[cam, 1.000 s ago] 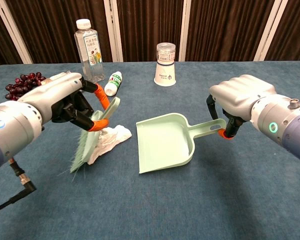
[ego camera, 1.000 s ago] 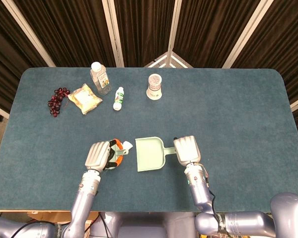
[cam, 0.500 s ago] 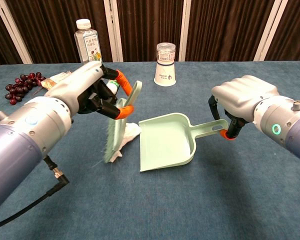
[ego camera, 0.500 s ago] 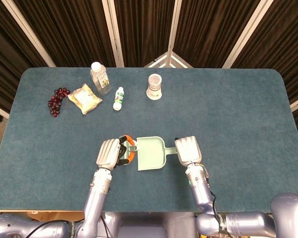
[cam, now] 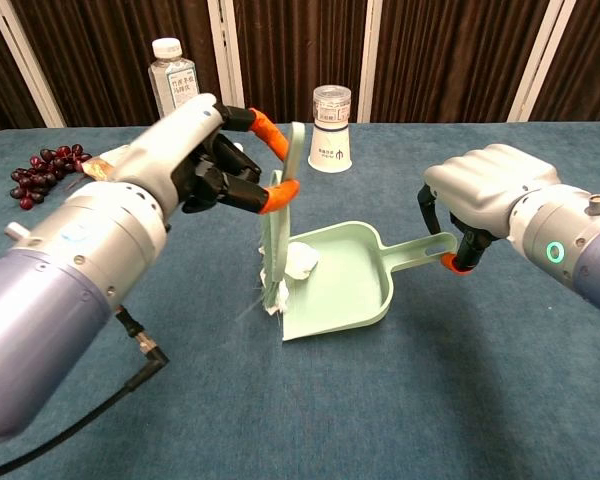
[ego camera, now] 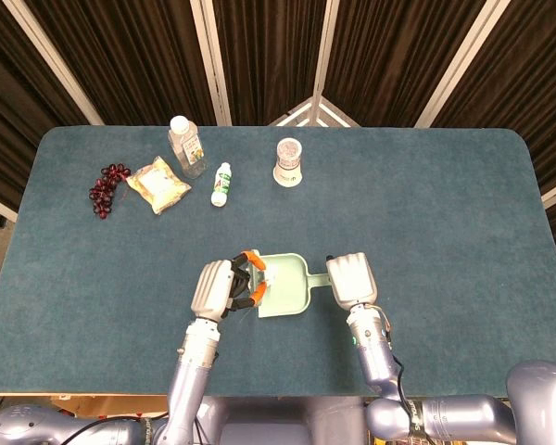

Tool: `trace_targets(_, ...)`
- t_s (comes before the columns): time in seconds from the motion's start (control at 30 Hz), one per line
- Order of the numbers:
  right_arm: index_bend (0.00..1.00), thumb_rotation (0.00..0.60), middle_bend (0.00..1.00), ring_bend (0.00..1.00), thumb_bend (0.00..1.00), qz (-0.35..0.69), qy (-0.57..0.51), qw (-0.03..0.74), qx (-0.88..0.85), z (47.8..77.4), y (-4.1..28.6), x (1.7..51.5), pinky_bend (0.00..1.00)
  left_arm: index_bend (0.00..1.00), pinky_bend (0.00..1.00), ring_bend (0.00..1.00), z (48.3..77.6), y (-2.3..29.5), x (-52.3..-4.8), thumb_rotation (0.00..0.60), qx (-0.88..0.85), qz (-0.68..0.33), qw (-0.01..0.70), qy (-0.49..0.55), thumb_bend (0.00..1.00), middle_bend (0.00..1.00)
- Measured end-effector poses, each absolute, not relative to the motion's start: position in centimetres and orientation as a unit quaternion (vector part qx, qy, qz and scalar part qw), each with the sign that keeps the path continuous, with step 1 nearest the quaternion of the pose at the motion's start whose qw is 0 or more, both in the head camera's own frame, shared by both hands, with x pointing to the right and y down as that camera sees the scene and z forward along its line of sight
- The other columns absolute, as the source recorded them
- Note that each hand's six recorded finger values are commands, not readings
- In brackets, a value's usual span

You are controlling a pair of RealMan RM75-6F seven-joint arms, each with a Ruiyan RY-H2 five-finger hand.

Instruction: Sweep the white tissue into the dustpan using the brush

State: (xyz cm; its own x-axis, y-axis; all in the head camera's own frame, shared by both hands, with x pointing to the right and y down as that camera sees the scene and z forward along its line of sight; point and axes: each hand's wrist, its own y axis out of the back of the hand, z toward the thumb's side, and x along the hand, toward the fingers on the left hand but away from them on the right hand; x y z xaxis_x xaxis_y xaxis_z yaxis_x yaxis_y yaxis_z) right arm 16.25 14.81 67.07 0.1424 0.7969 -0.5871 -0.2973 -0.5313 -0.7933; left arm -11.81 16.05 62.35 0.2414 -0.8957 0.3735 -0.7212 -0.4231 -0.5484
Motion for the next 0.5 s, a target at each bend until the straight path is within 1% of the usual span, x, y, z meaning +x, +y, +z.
trace_targets(0.33, 0.61, 0.6, 0.88, 0.87, 0.39, 0.623, -0.2, 0.437, -0.617, 67.4, 15.3, 16.1, 0.86, 0.72, 0.97, 0.95, 60.3, 13.7, -16.3, 0.6, -0.764, -0.321, 0.176, 0.531, 0.58, 0.99)
trace_targets(0.5, 0.61, 0.6, 0.88, 0.88, 0.39, 0.621, -0.199, 0.438, -0.618, 67.5, 15.4, 15.9, 0.86, 0.72, 0.97, 0.95, 60.4, 13.1, -18.2, 0.6, -0.761, -0.331, 0.191, 0.523, 0.58, 0.99)
